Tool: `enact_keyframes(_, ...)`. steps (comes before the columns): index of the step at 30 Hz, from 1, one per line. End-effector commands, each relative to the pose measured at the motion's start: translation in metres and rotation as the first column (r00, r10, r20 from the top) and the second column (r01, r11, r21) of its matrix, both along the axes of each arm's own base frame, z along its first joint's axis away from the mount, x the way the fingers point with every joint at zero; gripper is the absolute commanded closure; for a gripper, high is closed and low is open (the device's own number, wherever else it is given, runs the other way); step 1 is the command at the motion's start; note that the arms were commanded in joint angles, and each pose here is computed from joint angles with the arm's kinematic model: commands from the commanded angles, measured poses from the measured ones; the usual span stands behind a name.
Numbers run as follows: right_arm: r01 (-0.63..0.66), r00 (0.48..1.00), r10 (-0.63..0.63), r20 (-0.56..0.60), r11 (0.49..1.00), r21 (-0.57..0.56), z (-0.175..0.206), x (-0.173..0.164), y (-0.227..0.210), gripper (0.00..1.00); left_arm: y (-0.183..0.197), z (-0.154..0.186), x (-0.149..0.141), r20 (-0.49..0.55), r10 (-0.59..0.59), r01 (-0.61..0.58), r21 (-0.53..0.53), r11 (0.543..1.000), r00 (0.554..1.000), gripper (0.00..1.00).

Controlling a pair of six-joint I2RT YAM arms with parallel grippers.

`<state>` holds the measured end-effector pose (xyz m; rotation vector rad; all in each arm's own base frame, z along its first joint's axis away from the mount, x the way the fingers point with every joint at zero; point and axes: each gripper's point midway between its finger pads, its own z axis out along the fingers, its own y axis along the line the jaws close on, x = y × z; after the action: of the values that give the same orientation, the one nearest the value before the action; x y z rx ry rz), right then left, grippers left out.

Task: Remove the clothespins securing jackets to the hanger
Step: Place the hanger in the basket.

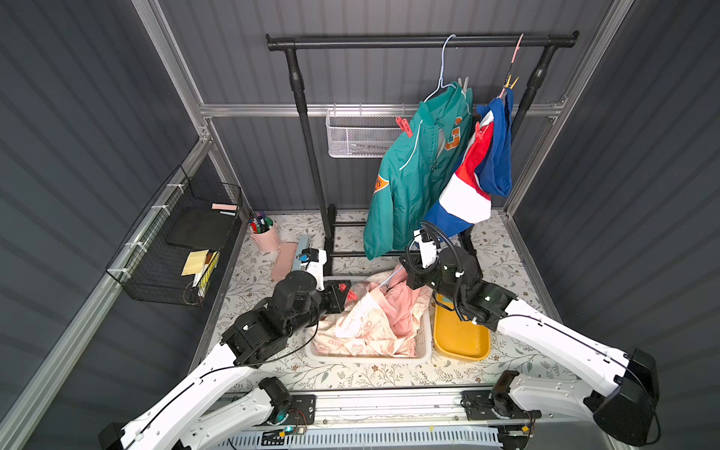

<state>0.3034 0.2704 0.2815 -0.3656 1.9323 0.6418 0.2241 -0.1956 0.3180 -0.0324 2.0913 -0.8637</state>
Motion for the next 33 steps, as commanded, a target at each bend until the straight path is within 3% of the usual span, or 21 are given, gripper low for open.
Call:
enact_keyframes(1, -0.027, 0.996, 0.02, -0.092, 0.997, -0.066, -0.034, 0.006, 0.012, 0.94, -0.001, 0.021, 0.01, 0.073, 0.007, -0.008, 0.021, 1.0, 0.997, 1.0)
enact_keyframes(9, -0.067, 0.984, 0.058, -0.166, 0.996, -0.054, -0.048, 0.018, 0.037, 0.76, -0.023, 0.045, 0.032, 0.157, -0.011, 0.009, 0.016, 1.0, 0.988, 1.0)
enact_keyframes(14, -0.088, 0.984, 0.078, -0.157, 0.994, -0.06, -0.034, 0.009, 0.032, 0.44, -0.035, 0.046, 0.04, 0.163, -0.033, 0.03, 0.021, 0.999, 0.986, 1.0)
enact_keyframes(17, -0.106, 0.986, 0.096, -0.135, 0.992, -0.072, -0.023, -0.003, 0.024, 0.33, -0.037, 0.051, 0.043, 0.172, -0.037, 0.032, 0.03, 0.999, 0.984, 1.0)
enact_keyframes(25, -0.337, 0.941, 0.337, -0.021, 0.941, -0.029, 0.022, -0.051, 0.029, 0.26, -0.052, 0.056, 0.049, 0.189, -0.099, 0.09, 0.053, 0.994, 0.977, 1.0)
enact_keyframes(33, -0.462, 0.887, 0.462, -0.01, 0.886, -0.035, 0.029, -0.061, 0.064, 0.23, -0.067, 0.058, 0.048, 0.194, -0.163, 0.16, 0.034, 0.987, 0.967, 1.0)
